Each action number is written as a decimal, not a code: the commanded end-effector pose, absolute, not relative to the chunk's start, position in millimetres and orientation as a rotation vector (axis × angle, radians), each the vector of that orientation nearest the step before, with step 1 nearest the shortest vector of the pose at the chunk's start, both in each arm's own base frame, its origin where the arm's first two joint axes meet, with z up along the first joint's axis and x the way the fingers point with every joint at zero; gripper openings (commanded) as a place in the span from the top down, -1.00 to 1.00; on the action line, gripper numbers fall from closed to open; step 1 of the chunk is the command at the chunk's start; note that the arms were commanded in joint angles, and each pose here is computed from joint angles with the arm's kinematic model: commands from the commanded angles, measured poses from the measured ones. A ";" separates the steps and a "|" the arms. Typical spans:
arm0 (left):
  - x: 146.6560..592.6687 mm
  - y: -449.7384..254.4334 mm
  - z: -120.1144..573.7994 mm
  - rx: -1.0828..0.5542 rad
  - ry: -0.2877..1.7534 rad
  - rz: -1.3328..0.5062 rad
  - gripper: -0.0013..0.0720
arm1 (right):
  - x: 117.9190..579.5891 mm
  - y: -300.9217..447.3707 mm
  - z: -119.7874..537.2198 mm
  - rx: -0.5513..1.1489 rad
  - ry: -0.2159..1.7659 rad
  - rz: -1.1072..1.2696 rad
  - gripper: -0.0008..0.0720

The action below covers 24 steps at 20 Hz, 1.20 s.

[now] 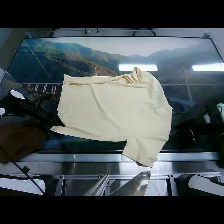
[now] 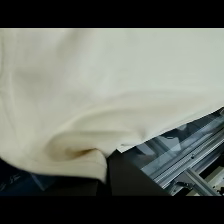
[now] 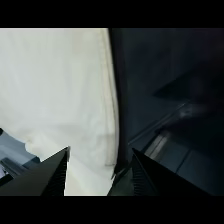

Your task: Fold the shirts.

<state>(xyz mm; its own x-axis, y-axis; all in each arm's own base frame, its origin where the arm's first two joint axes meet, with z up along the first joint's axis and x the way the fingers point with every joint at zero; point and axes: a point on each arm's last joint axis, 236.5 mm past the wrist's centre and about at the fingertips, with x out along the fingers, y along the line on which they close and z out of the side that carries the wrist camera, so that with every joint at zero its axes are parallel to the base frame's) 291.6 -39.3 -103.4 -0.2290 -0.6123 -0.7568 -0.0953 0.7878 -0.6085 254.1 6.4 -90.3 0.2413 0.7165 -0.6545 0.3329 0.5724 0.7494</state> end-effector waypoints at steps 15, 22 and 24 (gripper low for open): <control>308.3 -64.2 -22.8 -0.675 1.624 -0.733 0.90 | 310.8 63.4 15.6 1.035 1.082 0.590 0.93; 294.2 -136.4 305.5 -0.470 0.636 -1.258 0.90 | 297.5 83.9 356.8 0.663 0.153 0.855 0.93; 252.2 -145.5 390.4 -0.337 0.366 -1.298 0.89 | 271.1 89.2 425.7 0.521 -0.054 0.771 0.93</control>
<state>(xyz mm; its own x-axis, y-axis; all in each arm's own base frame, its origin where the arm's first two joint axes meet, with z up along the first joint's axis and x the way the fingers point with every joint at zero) 318.6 -119.4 258.6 0.2120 -0.9315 -0.2955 0.6132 0.3622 -0.7020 319.0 72.1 308.7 0.6855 0.7280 0.0109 -0.5543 0.5122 0.6561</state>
